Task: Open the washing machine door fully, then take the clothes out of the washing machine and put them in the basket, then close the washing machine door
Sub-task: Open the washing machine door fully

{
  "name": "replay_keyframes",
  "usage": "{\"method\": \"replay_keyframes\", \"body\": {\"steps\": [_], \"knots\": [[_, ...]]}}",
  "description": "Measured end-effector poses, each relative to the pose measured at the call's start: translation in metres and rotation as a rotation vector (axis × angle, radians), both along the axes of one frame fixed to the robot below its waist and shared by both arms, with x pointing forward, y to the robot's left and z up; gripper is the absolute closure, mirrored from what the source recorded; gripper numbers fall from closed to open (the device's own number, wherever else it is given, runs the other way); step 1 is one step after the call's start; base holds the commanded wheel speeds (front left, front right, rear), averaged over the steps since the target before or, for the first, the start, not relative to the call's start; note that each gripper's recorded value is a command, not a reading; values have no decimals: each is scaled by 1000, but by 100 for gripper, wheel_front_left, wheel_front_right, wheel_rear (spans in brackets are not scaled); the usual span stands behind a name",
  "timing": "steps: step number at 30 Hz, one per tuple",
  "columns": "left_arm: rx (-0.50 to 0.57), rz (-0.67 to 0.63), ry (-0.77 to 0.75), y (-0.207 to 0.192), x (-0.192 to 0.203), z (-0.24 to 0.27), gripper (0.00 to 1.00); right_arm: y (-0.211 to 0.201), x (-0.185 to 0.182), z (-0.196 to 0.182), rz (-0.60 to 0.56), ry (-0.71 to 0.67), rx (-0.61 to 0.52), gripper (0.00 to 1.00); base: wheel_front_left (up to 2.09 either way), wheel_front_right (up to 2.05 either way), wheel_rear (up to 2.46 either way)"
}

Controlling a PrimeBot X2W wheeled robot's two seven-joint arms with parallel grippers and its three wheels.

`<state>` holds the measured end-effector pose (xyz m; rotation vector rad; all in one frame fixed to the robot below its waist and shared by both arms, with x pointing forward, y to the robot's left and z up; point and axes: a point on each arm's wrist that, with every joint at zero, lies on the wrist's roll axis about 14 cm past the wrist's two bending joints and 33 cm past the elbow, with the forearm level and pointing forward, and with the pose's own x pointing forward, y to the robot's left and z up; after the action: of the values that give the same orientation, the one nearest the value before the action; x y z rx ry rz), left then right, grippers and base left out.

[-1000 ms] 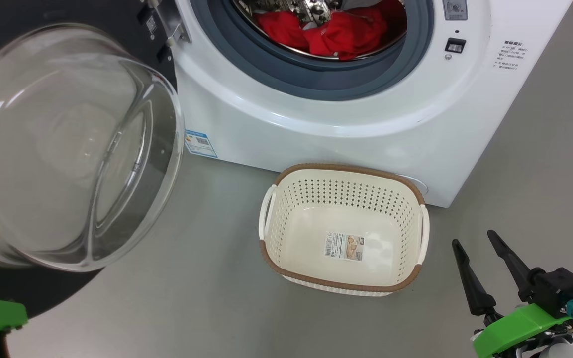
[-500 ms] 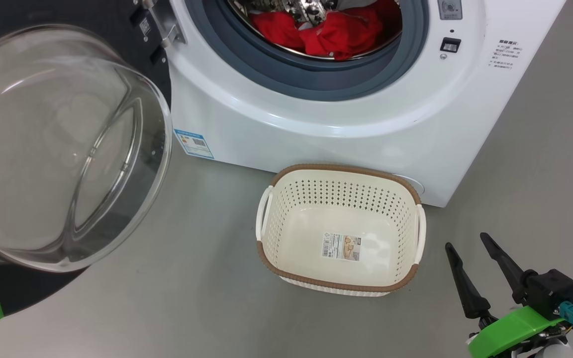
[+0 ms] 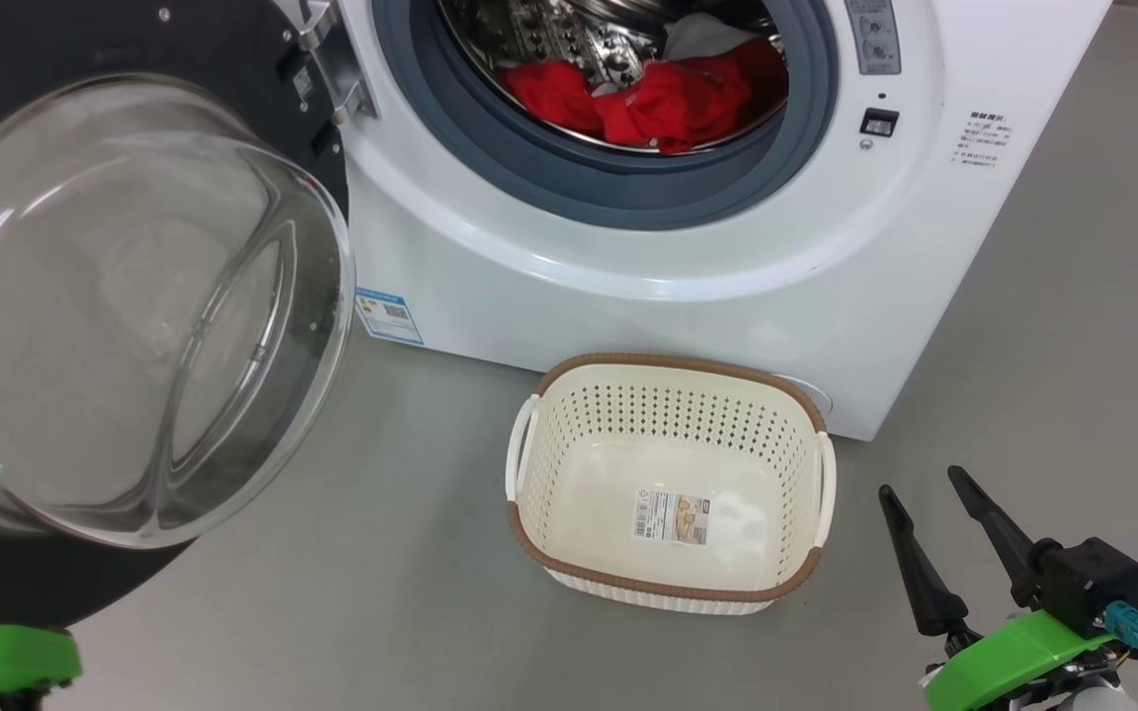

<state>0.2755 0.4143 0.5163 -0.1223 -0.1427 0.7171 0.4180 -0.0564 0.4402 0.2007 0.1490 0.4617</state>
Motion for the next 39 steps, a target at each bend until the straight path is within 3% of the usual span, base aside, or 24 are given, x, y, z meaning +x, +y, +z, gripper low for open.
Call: {"method": "replay_keyframes", "body": {"steps": [4,8,9,11,12,13,23,39], "knots": [[-6,-39,-19,-13,-1,2,81,1,-2,5,-1,-11,3,0,0,0,0],[-13,-92,-17,-30,-2,-2,64,0,-3,12,-7,-24,14,0,0,0,0],[-11,-109,-17,-35,-1,-2,53,-1,-3,14,-10,-27,17,0,0,0,0],[-11,-149,-19,-47,3,-2,16,-3,-4,16,-20,-30,23,0,0,0,0],[-10,-170,-19,-54,5,-2,3,-4,-5,17,-26,-32,24,0,0,0,0],[-13,-186,-23,-59,6,-2,0,-6,-6,18,-32,-34,26,0,0,0,0],[-52,-293,-53,-90,24,-3,0,-29,-12,21,-98,-41,27,0,0,0,0],[-102,-582,-9,-177,75,-21,0,-84,-19,23,-257,-47,24,0,0,0,0]]}}
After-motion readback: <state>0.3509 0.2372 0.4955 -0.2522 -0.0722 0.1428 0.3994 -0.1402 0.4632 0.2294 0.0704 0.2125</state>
